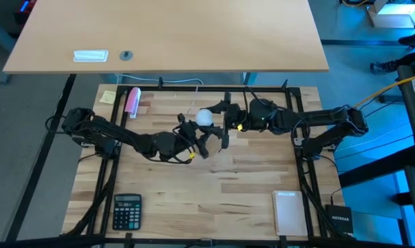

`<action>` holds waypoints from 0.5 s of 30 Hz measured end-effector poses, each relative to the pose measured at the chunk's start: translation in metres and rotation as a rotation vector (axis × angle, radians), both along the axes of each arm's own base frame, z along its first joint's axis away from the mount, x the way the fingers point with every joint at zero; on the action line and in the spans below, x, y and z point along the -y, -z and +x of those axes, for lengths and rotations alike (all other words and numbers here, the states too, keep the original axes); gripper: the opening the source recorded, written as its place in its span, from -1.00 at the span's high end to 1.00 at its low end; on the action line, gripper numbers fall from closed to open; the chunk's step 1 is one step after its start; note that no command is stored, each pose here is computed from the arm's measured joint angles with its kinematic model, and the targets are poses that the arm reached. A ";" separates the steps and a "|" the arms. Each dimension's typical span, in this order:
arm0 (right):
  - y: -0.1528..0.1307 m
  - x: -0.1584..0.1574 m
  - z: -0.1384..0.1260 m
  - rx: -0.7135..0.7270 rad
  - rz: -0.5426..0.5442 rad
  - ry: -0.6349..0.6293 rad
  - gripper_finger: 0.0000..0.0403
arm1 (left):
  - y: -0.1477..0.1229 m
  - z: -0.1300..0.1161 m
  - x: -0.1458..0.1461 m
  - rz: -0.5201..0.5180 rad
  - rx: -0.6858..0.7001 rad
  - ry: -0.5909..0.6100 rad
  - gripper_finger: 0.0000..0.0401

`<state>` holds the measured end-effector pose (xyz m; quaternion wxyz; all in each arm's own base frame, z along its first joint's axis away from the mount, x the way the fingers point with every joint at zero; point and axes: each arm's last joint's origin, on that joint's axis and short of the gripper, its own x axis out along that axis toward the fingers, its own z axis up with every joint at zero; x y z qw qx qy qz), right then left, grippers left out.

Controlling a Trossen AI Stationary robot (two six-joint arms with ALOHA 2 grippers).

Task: Screw lightbulb
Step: Remove the white lightbulb from the brown lamp

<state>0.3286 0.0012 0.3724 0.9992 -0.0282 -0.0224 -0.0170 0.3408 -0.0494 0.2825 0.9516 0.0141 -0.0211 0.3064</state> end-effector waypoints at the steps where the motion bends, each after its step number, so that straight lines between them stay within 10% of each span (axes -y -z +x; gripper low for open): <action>1: 0.000 0.000 0.000 -0.001 -0.002 -0.011 -0.25 | 0.000 0.000 0.001 0.001 -0.001 0.003 0.24; 7: -0.002 -0.006 -0.004 -0.004 -0.021 -0.239 -0.25 | 0.000 0.001 0.010 0.063 -0.037 0.164 0.24; 15: -0.001 -0.021 -0.009 0.014 -0.049 -0.790 -0.25 | 0.000 0.007 0.015 0.065 0.001 0.808 0.24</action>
